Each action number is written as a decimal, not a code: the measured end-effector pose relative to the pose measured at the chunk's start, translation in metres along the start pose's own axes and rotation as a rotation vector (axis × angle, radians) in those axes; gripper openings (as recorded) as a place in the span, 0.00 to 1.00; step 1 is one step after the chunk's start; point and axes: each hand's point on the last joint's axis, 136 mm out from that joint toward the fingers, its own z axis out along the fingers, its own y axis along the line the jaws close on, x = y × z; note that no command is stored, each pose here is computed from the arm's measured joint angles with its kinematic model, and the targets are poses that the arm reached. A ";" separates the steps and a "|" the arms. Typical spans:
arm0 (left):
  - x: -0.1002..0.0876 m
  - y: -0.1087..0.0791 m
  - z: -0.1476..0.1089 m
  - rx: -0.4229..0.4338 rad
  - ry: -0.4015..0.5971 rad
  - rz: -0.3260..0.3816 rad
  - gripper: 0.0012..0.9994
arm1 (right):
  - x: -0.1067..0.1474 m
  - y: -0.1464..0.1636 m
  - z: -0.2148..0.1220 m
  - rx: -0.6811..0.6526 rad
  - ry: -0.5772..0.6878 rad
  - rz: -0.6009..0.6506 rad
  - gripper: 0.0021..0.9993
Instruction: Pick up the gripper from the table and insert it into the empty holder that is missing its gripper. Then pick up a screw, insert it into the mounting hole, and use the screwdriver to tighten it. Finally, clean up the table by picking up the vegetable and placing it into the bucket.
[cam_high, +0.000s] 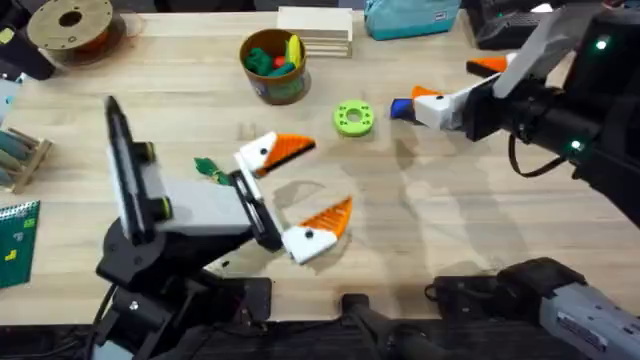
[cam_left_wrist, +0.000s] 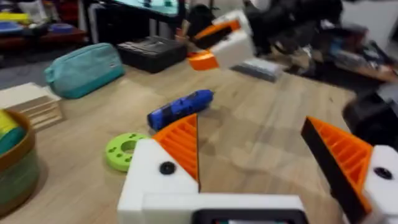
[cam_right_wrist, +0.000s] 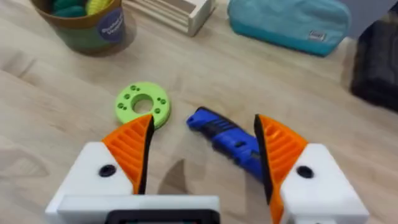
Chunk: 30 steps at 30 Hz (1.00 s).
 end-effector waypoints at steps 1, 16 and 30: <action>-0.004 0.004 0.000 -0.028 -0.010 -0.022 0.99 | 0.002 0.001 0.000 -0.009 0.006 0.019 0.87; -0.059 0.063 -0.060 -0.692 0.427 -0.363 0.99 | 0.004 0.008 0.000 -0.042 0.021 0.216 0.87; -0.002 0.132 -0.122 -1.411 0.626 -0.975 0.99 | 0.004 0.008 0.000 -0.041 0.022 0.283 0.87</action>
